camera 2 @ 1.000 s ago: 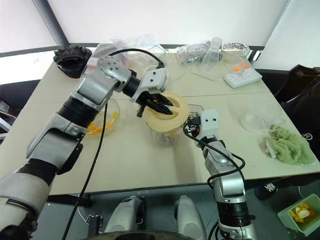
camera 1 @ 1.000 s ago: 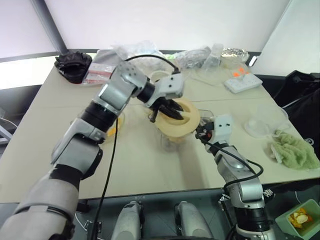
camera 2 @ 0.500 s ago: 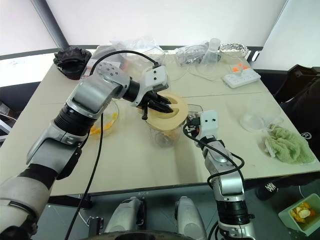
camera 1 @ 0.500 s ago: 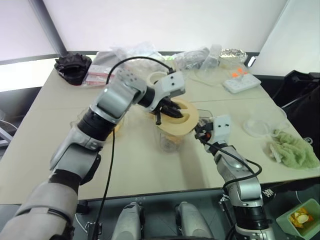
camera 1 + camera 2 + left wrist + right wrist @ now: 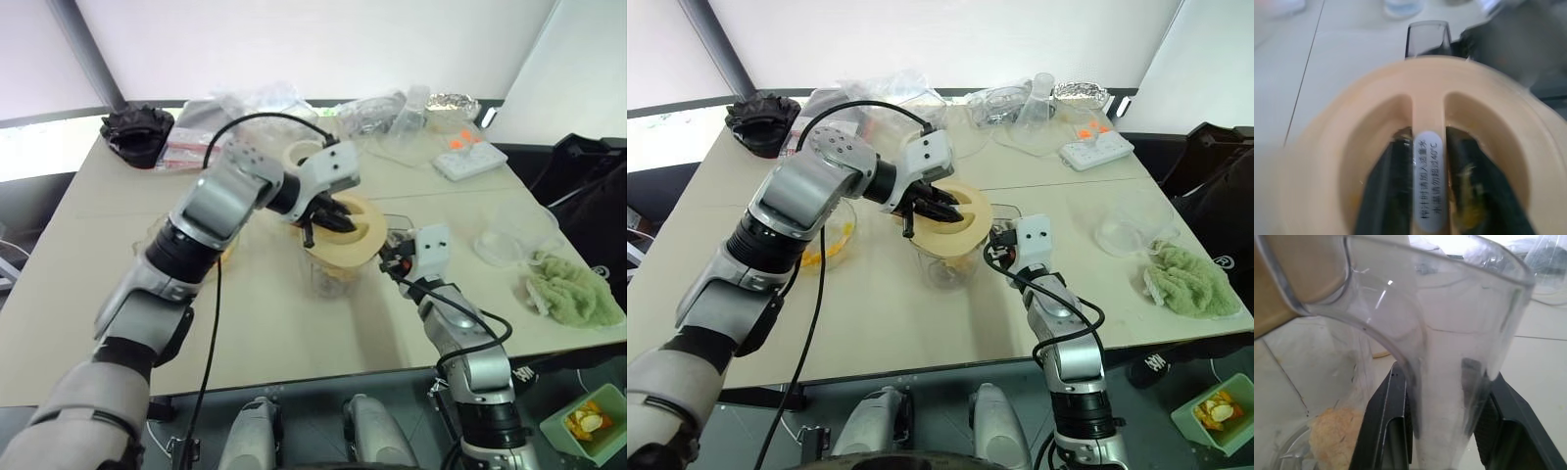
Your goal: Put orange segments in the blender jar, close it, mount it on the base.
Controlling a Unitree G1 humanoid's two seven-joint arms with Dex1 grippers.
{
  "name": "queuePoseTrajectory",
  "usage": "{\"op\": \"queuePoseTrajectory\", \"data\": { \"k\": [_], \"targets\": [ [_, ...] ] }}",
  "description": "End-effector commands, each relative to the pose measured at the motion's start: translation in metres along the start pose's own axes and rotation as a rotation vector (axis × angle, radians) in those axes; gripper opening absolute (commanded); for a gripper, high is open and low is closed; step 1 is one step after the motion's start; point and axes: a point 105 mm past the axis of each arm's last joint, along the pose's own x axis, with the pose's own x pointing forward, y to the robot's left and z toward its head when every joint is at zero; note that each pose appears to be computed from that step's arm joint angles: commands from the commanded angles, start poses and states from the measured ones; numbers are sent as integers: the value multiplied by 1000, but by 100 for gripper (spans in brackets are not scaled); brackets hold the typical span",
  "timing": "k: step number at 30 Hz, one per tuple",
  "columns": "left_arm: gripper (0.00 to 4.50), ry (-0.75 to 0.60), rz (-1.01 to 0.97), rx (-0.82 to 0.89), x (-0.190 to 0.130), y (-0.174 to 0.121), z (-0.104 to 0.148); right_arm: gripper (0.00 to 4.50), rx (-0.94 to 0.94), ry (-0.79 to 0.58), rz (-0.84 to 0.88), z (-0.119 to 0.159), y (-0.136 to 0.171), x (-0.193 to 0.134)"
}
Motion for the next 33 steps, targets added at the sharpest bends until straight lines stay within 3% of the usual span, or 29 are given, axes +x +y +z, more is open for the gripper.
{"op": "queuePoseTrajectory", "data": {
  "k": [1, 4, 11, 17, 22, 29, 33],
  "targets": [
    [322, 169, 142, -81, 1, 17, -55, 98, -37, -221, 143, 54, 27, -3],
    [442, 114, 174, -73, -6, 24, -41, 98, -42, -217, 133, 53, 24, -3],
    [447, -80, 269, -103, -27, 40, 2, 98, -44, -213, 126, 52, 21, -5],
    [447, -466, 350, -205, -56, 56, 53, 98, -42, -207, 125, 49, 22, -6],
    [447, -724, 484, -367, -92, 77, 70, 98, -40, -201, 133, 47, 23, -6],
    [447, -793, 643, -381, -136, 93, 50, 98, -41, -200, 142, 48, 24, -7],
    [447, -668, 575, -350, -144, 58, -4, 98, -54, -223, 114, 59, 12, -7]
  ]
}}
